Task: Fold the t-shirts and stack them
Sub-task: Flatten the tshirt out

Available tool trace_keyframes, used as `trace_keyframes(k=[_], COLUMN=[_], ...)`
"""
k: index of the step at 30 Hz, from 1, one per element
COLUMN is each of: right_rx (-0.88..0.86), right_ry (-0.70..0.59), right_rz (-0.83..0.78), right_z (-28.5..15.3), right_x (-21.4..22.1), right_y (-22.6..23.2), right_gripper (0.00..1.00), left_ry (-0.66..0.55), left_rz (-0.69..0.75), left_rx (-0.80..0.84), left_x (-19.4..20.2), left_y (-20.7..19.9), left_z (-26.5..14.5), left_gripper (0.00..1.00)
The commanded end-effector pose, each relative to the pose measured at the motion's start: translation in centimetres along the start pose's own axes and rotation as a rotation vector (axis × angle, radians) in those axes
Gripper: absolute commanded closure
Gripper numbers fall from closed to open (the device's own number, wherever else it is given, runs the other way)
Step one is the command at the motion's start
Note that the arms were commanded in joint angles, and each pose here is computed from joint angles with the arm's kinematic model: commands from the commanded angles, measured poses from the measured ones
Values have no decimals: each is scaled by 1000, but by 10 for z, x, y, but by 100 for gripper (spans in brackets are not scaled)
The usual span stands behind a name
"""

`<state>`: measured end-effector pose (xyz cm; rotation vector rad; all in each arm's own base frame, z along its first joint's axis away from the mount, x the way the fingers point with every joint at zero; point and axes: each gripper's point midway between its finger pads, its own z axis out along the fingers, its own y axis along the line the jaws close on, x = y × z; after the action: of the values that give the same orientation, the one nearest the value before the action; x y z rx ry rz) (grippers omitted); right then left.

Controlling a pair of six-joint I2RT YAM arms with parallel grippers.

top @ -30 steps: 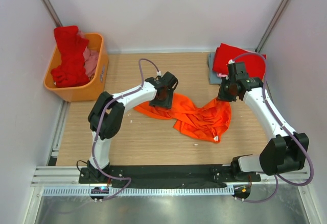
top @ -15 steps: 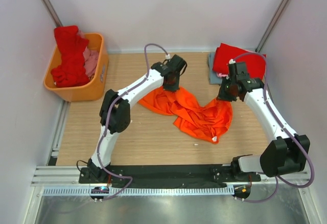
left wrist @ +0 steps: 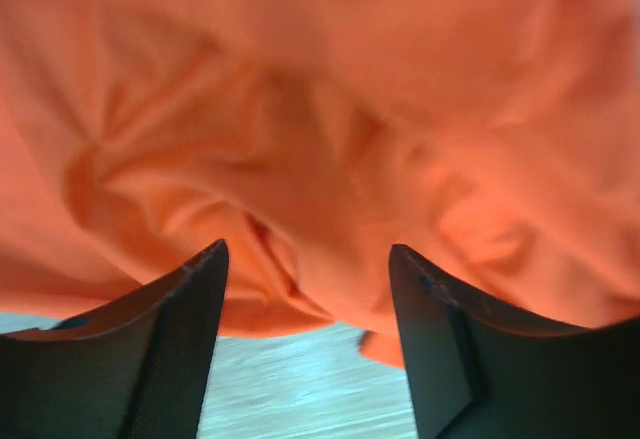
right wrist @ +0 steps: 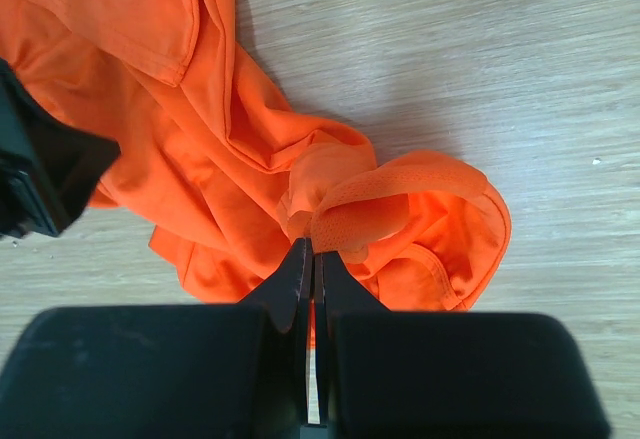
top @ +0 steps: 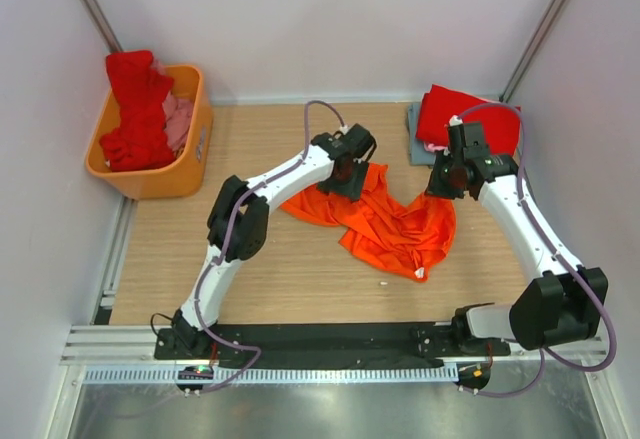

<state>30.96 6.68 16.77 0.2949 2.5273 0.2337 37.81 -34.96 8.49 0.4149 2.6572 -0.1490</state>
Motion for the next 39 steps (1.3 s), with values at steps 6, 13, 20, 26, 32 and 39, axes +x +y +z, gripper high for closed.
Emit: trace_keyframes(k=[6,13,20,26,32,39], right_rx=[-14,-15,-22,-22,-23,-26], right_ry=[-54,-52,-49,-54,-55,-54], right_rz=[-8,-9,-10,-10,-10,-10], right_z=[-6,-6,-4,-5,-6,-5], right_x=[-10,-7,-7,-8,-8,-8], right_y=[2,0,2,2,2,3], right_gripper=[99,99,99,99,99,99], left_ry=[-142,-219,-232,-223,-210,-196], left_rz=[26,173,229,262,283,288], left_rx=[58,65,112,107,94,63], left_x=[-11,-31,-41,-42,-43,-40], left_y=[-12,-43,-67,-70,-69,-63], left_z=[-28,-22,-9,9,24,40], left_gripper=[39,38,36,38,46,48])
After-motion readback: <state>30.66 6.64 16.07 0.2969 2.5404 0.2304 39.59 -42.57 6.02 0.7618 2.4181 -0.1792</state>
